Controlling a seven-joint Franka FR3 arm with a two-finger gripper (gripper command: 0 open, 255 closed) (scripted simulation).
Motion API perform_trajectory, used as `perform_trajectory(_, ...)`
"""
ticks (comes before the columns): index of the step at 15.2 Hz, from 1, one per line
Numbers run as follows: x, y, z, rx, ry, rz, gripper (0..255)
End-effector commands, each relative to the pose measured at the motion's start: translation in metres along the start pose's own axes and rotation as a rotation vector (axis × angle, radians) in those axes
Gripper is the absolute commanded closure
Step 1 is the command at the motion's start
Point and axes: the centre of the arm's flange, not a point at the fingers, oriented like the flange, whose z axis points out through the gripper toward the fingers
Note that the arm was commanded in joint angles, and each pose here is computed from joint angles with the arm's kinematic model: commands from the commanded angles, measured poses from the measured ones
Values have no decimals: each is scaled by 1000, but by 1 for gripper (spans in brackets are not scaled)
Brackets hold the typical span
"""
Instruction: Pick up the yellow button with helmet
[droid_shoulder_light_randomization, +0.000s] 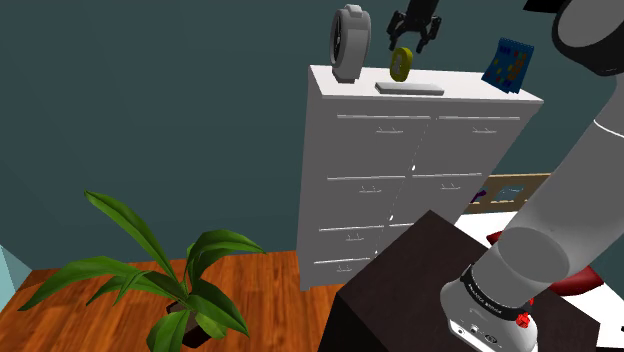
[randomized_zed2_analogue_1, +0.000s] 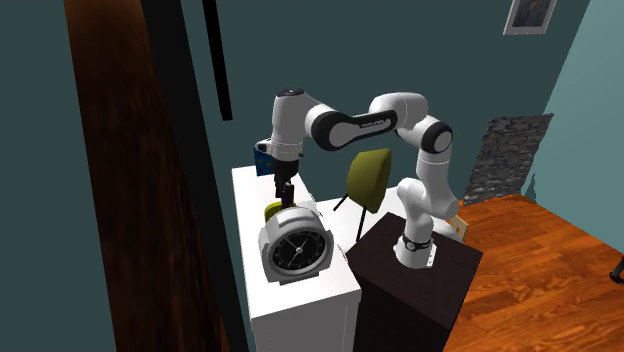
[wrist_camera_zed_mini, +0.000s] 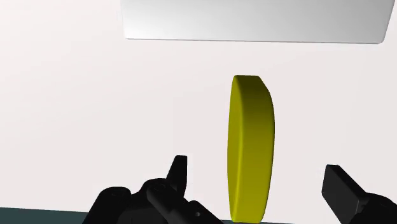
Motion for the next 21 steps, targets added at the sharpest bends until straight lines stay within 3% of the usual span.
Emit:
perform_trajectory(1,0,0,11,0,1,0,0)
perform_trajectory(5,-2,1,24,0,1,0,0)
perform_trajectory(6,-1,1,25,0,1,0,255)
perform_trajectory(15,-2,1,24,0,1,0,255)
perform_trajectory(21,2,0,-7,0,1,0,255)
